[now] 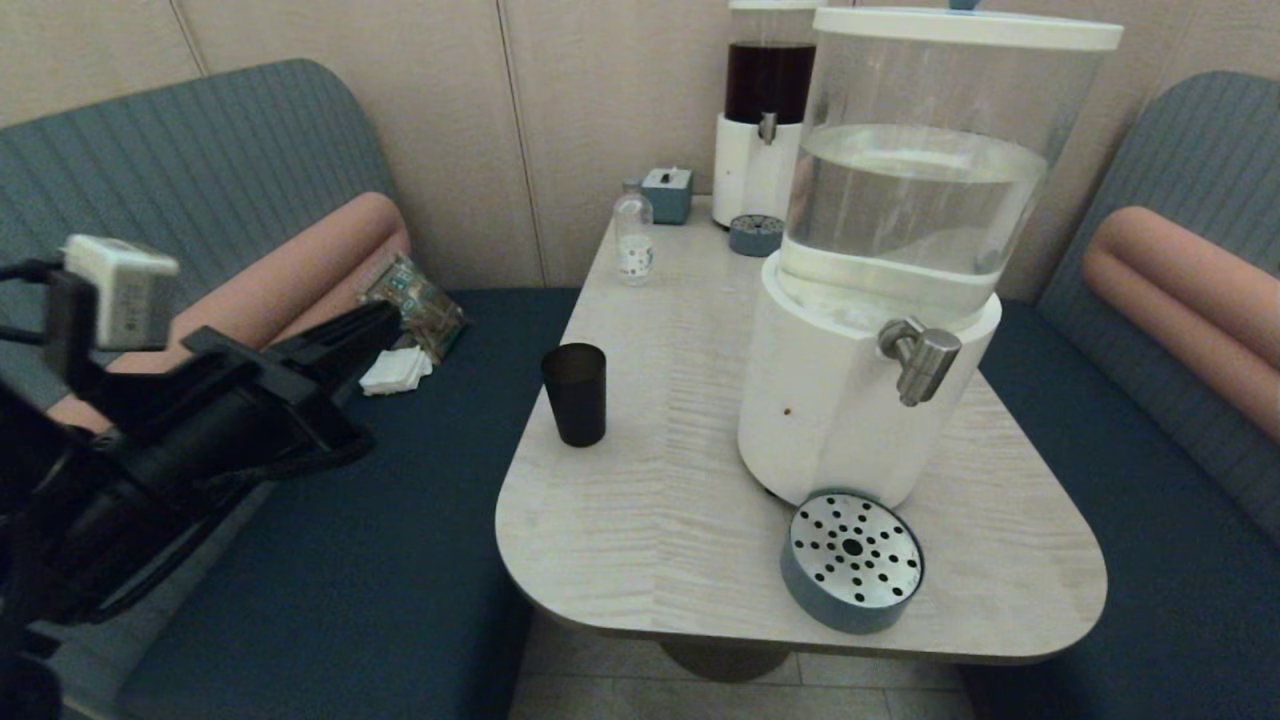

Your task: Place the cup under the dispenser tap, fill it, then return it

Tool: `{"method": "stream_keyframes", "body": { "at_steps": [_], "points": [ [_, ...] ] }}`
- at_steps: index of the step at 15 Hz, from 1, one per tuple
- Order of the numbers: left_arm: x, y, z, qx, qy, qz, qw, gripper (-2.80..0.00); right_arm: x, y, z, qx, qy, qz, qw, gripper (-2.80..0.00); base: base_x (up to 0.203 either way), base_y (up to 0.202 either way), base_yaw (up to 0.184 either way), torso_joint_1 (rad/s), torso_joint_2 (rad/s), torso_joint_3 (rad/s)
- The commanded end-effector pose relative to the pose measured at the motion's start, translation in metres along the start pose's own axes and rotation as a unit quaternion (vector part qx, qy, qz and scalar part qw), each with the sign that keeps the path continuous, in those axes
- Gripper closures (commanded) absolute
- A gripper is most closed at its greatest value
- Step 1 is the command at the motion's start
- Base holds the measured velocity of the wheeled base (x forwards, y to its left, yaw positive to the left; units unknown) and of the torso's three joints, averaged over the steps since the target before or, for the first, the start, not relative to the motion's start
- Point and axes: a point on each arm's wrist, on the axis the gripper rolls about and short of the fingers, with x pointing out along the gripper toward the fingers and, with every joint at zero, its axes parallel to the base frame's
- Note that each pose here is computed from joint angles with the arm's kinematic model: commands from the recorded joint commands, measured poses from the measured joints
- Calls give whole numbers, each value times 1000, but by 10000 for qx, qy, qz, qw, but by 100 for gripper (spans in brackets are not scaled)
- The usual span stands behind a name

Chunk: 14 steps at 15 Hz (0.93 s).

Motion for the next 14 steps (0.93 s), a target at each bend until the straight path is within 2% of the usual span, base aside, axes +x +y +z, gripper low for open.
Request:
{"method": "stream_keyframes", "body": {
  "at_steps": [1,4,6,8,11,14],
  "points": [
    [-36,-10,49,225,-744,285,9966,0,1,0,-4,-3,75,5,10000,0,0,0,0,0,0,0],
    [-79,-22,81,245,-1016,815,9912,0,1,0,-4,-3,75,5,10000,0,0,0,0,0,0,0],
    [-107,-27,93,303,-1188,1217,9850,0,1,0,-4,-3,75,5,10000,0,0,0,0,0,0,0],
    [-130,-34,101,385,-1358,1396,9801,0,1,0,-4,-3,72,4,10000,0,0,0,0,0,0,0],
    [-166,-48,106,459,-1317,1514,9786,0,1,0,-4,-3,75,5,10000,0,0,0,0,0,0,0],
    [-203,-64,109,626,-1035,1705,9779,0,1,0,-4,-3,69,4,10000,0,0,0,0,0,0,0]
  ]
}}
